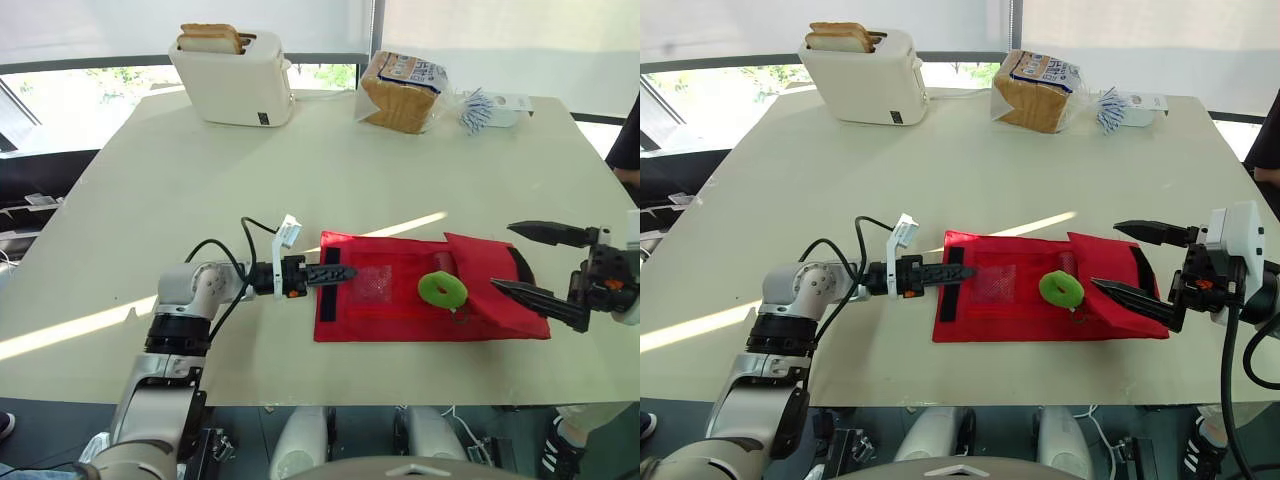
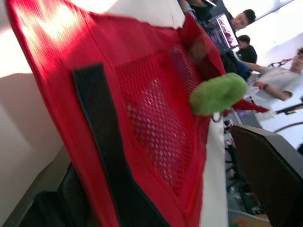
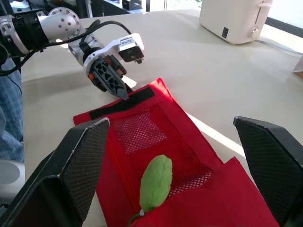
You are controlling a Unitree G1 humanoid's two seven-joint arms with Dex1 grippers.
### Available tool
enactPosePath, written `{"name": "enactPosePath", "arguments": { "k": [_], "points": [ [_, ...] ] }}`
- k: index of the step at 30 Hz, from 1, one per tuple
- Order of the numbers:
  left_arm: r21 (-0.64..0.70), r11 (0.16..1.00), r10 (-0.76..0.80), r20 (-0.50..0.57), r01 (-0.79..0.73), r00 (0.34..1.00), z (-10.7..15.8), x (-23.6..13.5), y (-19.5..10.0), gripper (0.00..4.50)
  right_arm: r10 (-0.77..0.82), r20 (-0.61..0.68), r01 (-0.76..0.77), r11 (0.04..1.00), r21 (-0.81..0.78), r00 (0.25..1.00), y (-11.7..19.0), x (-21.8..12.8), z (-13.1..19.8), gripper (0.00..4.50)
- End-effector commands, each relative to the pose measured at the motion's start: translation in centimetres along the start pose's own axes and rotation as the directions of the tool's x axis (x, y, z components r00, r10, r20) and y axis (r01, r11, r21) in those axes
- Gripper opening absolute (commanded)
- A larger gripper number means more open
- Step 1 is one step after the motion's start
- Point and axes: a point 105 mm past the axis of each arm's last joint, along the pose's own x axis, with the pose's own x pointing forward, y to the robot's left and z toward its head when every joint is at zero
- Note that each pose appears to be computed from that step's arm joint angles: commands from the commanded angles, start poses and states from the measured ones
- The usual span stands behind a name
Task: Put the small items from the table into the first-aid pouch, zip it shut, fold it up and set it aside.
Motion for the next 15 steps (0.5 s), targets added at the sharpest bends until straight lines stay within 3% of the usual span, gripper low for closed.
{"name": "enactPosePath", "arguments": {
  "k": [1, 2, 3, 5, 9, 10, 13, 15],
  "points": [
    [-0.008, 1.0, -0.03, -0.006, 0.03, 1.0, -0.2, 0.0, -1.0, 4.43, 0.0, 0.016, 0.001, 0.998, -0.055, 1.0, 0.1, -0.3, 1.3, 4.5],
    [-0.01, 1.0, -0.024, -0.002, 0.024, 1.0, -0.2, -0.1, -0.9, 4.43, 0.003, 0.017, -0.002, 0.998, -0.055, 1.0, 0.1, -0.2, 1.3, 4.5],
    [-0.011, 1.0, -0.016, 0.002, 0.016, 1.0, -0.2, -0.1, -0.8, 3.93, 0.005, 0.019, -0.004, 0.999, -0.054, 1.0, 0.1, -0.2, 1.3, 4.5],
    [-0.02, 1.0, -0.007, 0.02, 0.007, 1.0, -0.1, -0.1, -0.7, 3.65, 0.009, 0.018, -0.008, 0.999, -0.053, 1.0, 0.1, -0.1, 1.3, 4.5],
    [-0.026, 1.0, -0.012, 0.029, 0.012, 0.999, 0.1, -0.3, -0.9, 2.19, 0.014, 0.019, -0.013, 0.999, -0.051, 1.0, 0.2, -0.1, 1.3, 4.5],
    [-0.026, 1.0, -0.012, 0.029, 0.013, 1.0, 0.1, -0.4, -0.9, 1.57, 0.014, 0.018, -0.014, 0.999, -0.05, 1.0, 0.2, -0.1, 1.3, 4.5],
    [-0.029, 1.0, -0.006, 0.03, 0.007, 1.0, 0.1, -0.9, -0.7, 0.27, 0.016, 0.019, -0.015, 0.999, -0.046, 1.0, 0.3, -0.1, 1.3, 4.5],
    [-0.032, 0.999, 0.002, 0.033, -0.001, 0.999, 0.2, -1.1, -0.5, 0.03, 0.017, 0.02, -0.016, 0.999, -0.044, 1.0, 0.4, -0.1, 1.3, 4.5]
  ]
}}
